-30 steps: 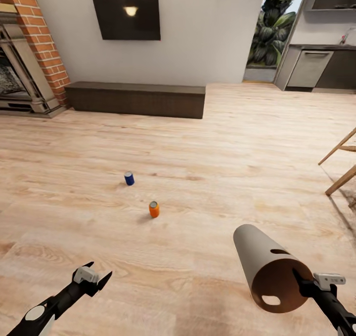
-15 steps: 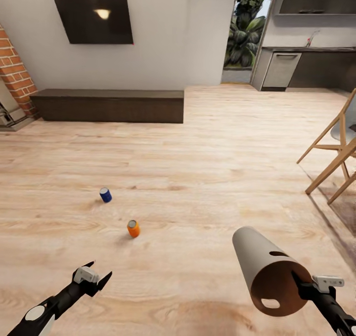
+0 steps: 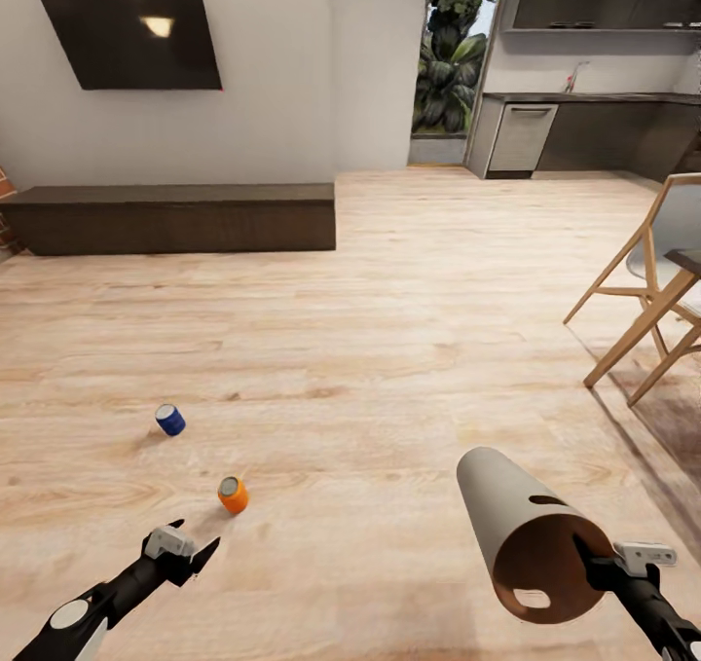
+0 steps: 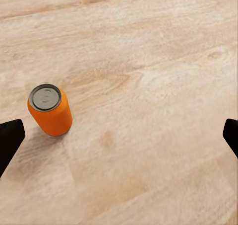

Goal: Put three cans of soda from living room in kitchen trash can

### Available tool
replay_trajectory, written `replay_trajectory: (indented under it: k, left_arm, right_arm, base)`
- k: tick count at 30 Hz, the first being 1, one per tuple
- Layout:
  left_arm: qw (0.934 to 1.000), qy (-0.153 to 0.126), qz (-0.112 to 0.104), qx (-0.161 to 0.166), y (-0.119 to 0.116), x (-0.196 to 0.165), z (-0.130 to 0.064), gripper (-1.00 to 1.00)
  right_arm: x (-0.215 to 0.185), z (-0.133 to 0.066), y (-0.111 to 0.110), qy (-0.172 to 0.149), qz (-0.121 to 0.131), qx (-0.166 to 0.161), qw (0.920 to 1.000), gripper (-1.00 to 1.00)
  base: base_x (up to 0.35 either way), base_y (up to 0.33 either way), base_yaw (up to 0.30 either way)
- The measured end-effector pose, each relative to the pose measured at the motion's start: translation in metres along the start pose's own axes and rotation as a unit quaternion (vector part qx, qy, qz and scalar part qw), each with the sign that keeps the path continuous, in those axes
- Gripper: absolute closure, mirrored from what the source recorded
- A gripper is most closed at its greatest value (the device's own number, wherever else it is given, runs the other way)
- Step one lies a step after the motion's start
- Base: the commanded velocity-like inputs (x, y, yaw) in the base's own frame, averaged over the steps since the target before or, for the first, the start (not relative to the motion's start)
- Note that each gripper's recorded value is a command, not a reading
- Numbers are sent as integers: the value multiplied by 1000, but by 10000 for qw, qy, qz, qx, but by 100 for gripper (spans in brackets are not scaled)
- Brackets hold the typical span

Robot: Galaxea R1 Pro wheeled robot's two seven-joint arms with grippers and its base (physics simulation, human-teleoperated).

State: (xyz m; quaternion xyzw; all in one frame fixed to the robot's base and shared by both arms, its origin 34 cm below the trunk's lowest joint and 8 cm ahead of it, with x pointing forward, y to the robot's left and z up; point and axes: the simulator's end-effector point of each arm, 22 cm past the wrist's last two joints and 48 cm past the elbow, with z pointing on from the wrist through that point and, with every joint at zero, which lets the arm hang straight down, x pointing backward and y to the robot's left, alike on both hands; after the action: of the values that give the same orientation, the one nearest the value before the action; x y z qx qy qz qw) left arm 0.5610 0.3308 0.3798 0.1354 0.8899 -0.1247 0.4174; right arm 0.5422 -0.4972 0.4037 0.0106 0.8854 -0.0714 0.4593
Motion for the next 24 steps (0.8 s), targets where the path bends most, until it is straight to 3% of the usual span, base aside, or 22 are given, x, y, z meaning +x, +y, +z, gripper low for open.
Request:
replay_trajectory:
  k: [9, 13, 16, 17, 18, 19, 21, 24]
  left_arm:
    - [9992, 315, -244, 70, -3, 11, 0, -100]
    - [9936, 641, -689, 631, -27, 8, 1, -100]
    - [9877, 562, -1023, 1043, -46, -47, 6, -100]
    - [9870, 511, -1034, 1116, -51, -63, 6, -100]
    - [9824, 737, -1330, 1086, -53, -91, 2, -100]
    - [9877, 286, -1036, 1135, -58, -150, -5, -100]
    - [9889, 316, -1178, 852, -47, -182, -16, -100]
    - [9889, 255, -1298, 682, -37, -214, -23, -100]
  right_arm:
    - [0, 0, 2, -2, -19, -24, 10000, 100]
    - [0, 0, 3, -2, -9, -27, 10000, 100]
    - [2, 1, 7, 6, 14, -51, 10000, 100]
    - [2, 1, 9, 8, 13, -66, 10000, 100]
    - [3, 1, 14, 7, 59, -79, 10000, 100]
    - [4, 1, 16, 15, 29, -111, 9999, 100]
    - [4, 1, 16, 18, 60, -92, 9999, 100]
    - [4, 1, 17, 18, 60, -101, 9999, 100]
  base:
    - [281, 76, -6]
    - [104, 18, 0]
    - [33, 6, 0]
    - [8, 1, 0]
    - [6, 1, 0]
    - [4, 1, 0]
    - [5, 0, 0]
    - [37, 0, 0]
